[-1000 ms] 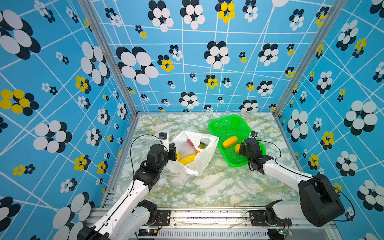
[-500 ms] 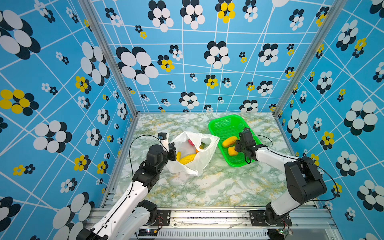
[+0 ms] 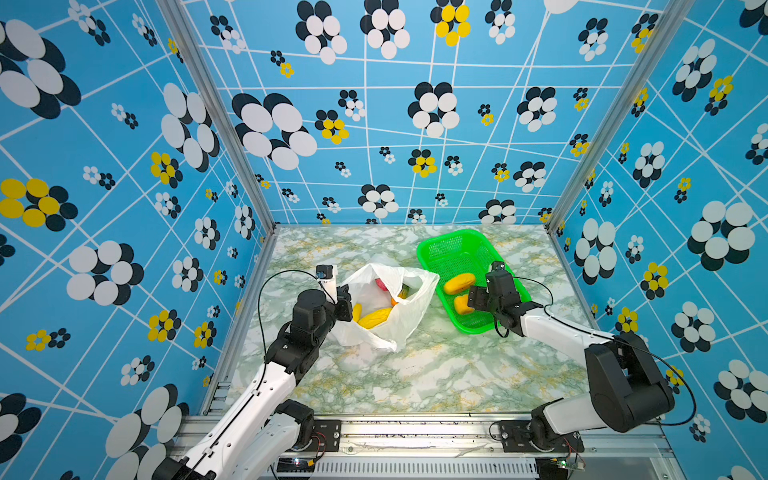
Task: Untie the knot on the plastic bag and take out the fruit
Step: 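Lower the green pepper into the basket and open the right gripper, then move the open right gripper back into the bag mouth, then reach the right gripper down into the bag toward the yellow fruits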
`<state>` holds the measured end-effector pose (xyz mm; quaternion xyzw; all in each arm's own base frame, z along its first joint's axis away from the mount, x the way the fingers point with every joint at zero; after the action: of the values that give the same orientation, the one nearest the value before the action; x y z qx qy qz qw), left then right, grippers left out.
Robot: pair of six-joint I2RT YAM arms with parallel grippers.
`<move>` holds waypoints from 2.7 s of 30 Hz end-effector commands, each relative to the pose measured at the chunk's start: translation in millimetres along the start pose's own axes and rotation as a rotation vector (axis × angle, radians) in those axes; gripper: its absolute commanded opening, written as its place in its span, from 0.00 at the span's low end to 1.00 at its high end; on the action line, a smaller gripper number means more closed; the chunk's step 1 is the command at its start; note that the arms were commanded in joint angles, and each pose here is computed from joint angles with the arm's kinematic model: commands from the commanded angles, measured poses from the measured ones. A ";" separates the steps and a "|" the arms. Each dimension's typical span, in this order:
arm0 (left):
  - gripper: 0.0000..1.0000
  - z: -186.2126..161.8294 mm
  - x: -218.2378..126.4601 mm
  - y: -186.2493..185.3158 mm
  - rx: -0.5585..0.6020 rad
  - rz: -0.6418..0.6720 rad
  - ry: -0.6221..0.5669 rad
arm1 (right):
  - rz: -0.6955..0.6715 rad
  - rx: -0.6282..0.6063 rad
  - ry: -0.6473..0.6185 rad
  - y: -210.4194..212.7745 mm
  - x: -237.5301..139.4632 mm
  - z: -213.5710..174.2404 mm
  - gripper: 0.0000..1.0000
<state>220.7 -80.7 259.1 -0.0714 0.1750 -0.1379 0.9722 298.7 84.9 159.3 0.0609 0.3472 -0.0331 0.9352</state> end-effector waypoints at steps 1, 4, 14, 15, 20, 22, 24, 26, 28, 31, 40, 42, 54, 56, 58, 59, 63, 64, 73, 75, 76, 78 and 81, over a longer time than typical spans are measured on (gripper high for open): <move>0.00 0.4 -1.9 -1.4 0.002 -0.021 0.001 | 0.060 0.020 -0.102 -1.4 -15.0 1.2 0.91; 0.00 0.8 -3.7 -1.4 0.001 -0.020 -0.002 | 0.109 0.016 -0.192 -2.6 -36.2 -5.8 0.85; 0.00 1.7 -4.9 -1.6 0.001 -0.021 -0.004 | 0.489 -0.214 -0.475 43.0 -144.9 -16.5 0.56; 0.00 2.1 -5.4 -1.5 0.000 -0.020 -0.007 | 0.547 -0.237 -0.477 49.6 -150.8 -18.6 0.53; 0.00 1.9 -3.7 -2.1 0.001 -0.027 -0.004 | 0.701 -0.372 -0.462 87.8 -161.5 -36.2 0.50; 0.00 1.5 -3.8 -3.0 -0.001 -0.037 0.001 | 0.732 -0.374 -0.448 102.1 -157.4 -39.2 0.50; 0.00 2.4 -4.9 -3.2 -0.002 -0.040 0.002 | 0.737 -0.341 -0.407 117.8 -147.5 -37.4 0.50; 0.00 2.7 -6.2 -2.8 -0.003 -0.037 -0.005 | 0.720 -0.340 -0.346 136.7 -135.9 -33.2 0.48; 0.00 2.4 -6.1 -2.8 -0.003 -0.037 -0.008 | 0.703 -0.353 -0.281 157.5 -122.7 -30.3 0.47; 0.00 2.3 -6.6 -3.4 -0.001 -0.043 -0.007 | 0.691 -0.332 -0.228 183.5 -101.6 -31.6 0.46; 0.00 1.5 -2.3 -3.8 0.005 -0.044 0.000 | 0.795 -0.435 -0.114 258.2 -80.2 -60.8 0.61; 0.00 2.0 -0.9 -4.3 0.005 -0.045 0.010 | 0.837 -0.412 -0.108 261.9 -78.4 -65.9 0.66; 0.00 2.2 -4.0 -3.8 0.003 -0.041 -0.003 | 0.747 -0.370 -0.052 281.3 -38.0 -75.4 0.73; 0.00 1.8 -4.9 -3.1 0.004 -0.036 -0.009 | 0.734 -0.368 -0.025 288.6 -31.5 -75.5 0.74; 0.00 0.7 -4.8 -2.5 0.005 -0.032 -0.013 | 0.716 -0.370 -0.019 293.5 -25.6 -76.7 0.76; 0.00 0.5 -4.7 -2.9 0.005 -0.036 -0.011 | 0.709 -0.365 -0.023 295.3 -23.0 -77.1 0.79; 0.00 0.4 -7.0 -3.2 0.000 -0.043 -0.009 | 0.719 -0.359 0.006 306.1 -14.3 -80.2 0.84; 0.00 1.3 -7.6 -3.2 0.000 -0.042 -0.013 | 0.724 -0.364 0.019 309.4 -12.8 -81.1 0.85; 0.00 0.9 -7.7 -2.8 -0.001 -0.039 -0.016 | 0.875 -0.441 0.075 323.9 -16.7 -92.8 0.92; 0.00 0.7 -7.2 -2.2 0.001 -0.031 -0.017 | 0.943 -0.480 0.093 328.4 -25.6 -96.7 0.93; 0.00 0.8 -6.9 -2.0 0.002 -0.027 -0.019 | 0.967 -0.494 0.099 330.1 -28.6 -98.4 0.94; 0.00 0.3 -5.6 -2.3 0.005 -0.031 -0.014 | 1.004 -0.510 0.107 332.3 -32.1 -103.4 0.94; 0.00 0.5 -6.4 -2.5 0.003 -0.033 -0.013 | 1.014 -0.499 0.123 336.1 -28.8 -108.1 0.94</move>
<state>215.2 -80.9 262.6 -0.0763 0.1708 -0.1527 0.9704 248.3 423.2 134.1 -0.0010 0.3176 0.4736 0.8215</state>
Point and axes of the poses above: each gripper's point midway between its finger pads, its own x axis out along the fingers, its own y axis along the line the jaws close on, z = x × y, the point moved 10 cm from there along -x, back along the fingers, and after that the axes turned 1 degree about x, right-handed, at the moved point
